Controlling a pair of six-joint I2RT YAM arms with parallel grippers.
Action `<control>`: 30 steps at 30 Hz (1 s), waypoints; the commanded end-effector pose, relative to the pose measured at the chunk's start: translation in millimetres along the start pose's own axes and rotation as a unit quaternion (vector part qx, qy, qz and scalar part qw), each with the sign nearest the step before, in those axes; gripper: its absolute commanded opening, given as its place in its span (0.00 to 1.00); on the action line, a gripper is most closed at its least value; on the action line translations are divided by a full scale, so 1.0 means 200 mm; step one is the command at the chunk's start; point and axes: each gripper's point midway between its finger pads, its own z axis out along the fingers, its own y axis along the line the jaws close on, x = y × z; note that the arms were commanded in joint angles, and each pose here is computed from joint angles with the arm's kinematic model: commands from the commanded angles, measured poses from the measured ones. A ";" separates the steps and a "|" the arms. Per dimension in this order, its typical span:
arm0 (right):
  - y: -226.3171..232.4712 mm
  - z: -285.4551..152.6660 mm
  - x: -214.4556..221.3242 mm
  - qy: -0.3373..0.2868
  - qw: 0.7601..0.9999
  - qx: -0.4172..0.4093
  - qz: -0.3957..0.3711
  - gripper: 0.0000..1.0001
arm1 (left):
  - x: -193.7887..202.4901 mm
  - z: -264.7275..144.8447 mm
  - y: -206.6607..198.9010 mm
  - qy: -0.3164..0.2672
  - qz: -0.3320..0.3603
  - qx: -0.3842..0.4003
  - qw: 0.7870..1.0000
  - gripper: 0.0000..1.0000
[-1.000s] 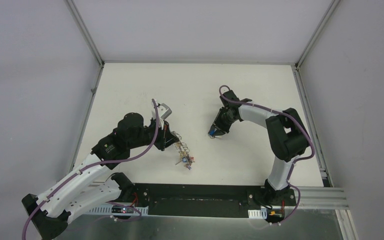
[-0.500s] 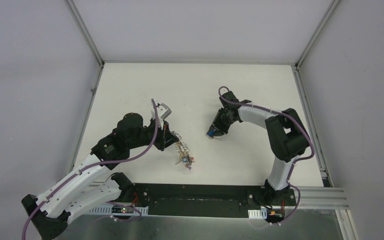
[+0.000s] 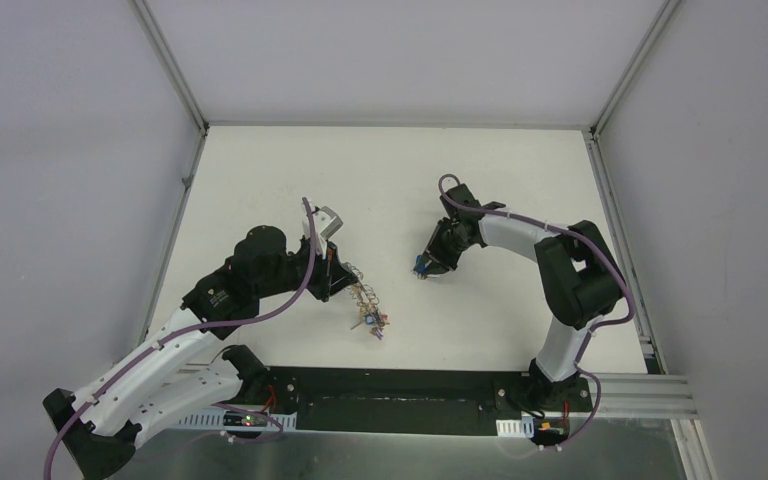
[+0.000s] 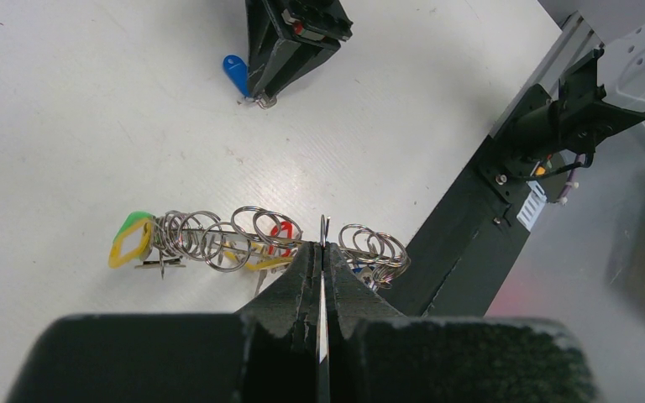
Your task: Put the keys on the keyring
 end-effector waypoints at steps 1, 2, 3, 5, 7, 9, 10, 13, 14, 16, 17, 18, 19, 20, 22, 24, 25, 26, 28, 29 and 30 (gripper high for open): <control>0.08 -0.03 -0.01 -0.009 1.000 -0.025 -0.002 0.28 | -0.08 0.00 -0.03 -0.034 0.002 0.006 0.999 0.00; 0.08 -0.02 -0.01 -0.009 1.000 -0.024 -0.002 0.28 | -0.08 0.00 -0.03 -0.034 0.002 0.005 0.999 0.00; 0.08 -0.02 -0.02 -0.009 1.000 -0.024 -0.002 0.28 | -0.08 -0.01 -0.03 -0.035 0.002 0.005 0.999 0.00; 0.08 -0.01 -0.01 -0.006 1.000 -0.023 -0.001 0.28 | -0.08 -0.01 -0.03 -0.035 0.002 0.005 0.999 0.00; 0.08 0.00 -0.02 -0.005 1.000 -0.023 -0.001 0.28 | -0.08 -0.01 -0.03 -0.035 0.002 0.005 0.999 0.00; 0.07 0.01 -0.02 -0.006 1.000 -0.021 -0.001 0.28 | -0.08 -0.01 -0.03 -0.036 0.002 0.005 0.999 0.00; 0.07 0.01 -0.02 -0.006 1.000 -0.020 -0.002 0.27 | -0.08 -0.01 -0.03 -0.036 0.002 0.005 0.999 0.00; 0.08 0.01 -0.04 -0.010 1.000 -0.018 -0.005 0.27 | -0.08 -0.01 -0.03 -0.035 0.002 0.005 0.999 0.00; 0.08 0.01 -0.04 -0.010 1.000 -0.018 -0.006 0.27 | -0.08 -0.01 -0.03 -0.035 0.002 0.005 0.999 0.00; 0.09 0.01 -0.04 -0.010 1.000 -0.017 -0.008 0.27 | -0.08 -0.02 -0.03 -0.036 0.002 0.004 0.999 0.00; 0.09 0.00 -0.05 -0.011 1.000 -0.019 -0.009 0.27 | -0.08 -0.02 -0.03 -0.035 0.002 0.003 0.999 0.00; 0.09 0.00 -0.05 -0.011 1.000 -0.019 -0.010 0.27 | -0.07 -0.02 -0.02 -0.035 0.002 0.002 0.999 0.00; 0.09 0.00 -0.05 -0.012 1.000 -0.019 -0.010 0.27 | -0.08 -0.02 -0.03 -0.036 0.003 0.002 0.999 0.00; 0.09 0.00 -0.05 -0.012 1.000 -0.017 -0.010 0.27 | -0.08 -0.02 -0.02 -0.036 0.004 0.002 0.999 0.00; 0.07 0.01 -0.05 -0.014 1.000 -0.014 -0.010 0.27 | -0.08 -0.02 -0.03 -0.037 0.004 0.002 0.999 0.00; 0.07 0.01 -0.05 -0.015 1.000 -0.012 -0.010 0.27 | -0.08 -0.02 -0.03 -0.036 0.004 0.003 0.999 0.00; 0.08 0.01 -0.06 -0.017 1.000 -0.012 -0.011 0.27 | -0.08 -0.02 -0.03 -0.035 0.004 0.003 0.999 0.00; 0.08 0.01 -0.07 -0.018 1.000 -0.013 -0.013 0.27 | -0.08 -0.02 -0.03 -0.035 0.004 0.004 0.999 0.00; 0.10 0.00 -0.09 -0.024 1.000 -0.014 -0.015 0.26 | -0.08 -0.02 -0.03 -0.036 0.006 0.004 0.999 0.00; 0.11 -0.01 -0.10 -0.025 0.999 -0.015 -0.019 0.25 | -0.09 -0.02 -0.03 -0.036 0.006 0.004 0.999 0.00; 0.12 -0.01 -0.10 -0.027 0.999 -0.017 -0.023 0.20 | -0.08 -0.02 -0.03 -0.035 0.006 0.002 0.999 0.00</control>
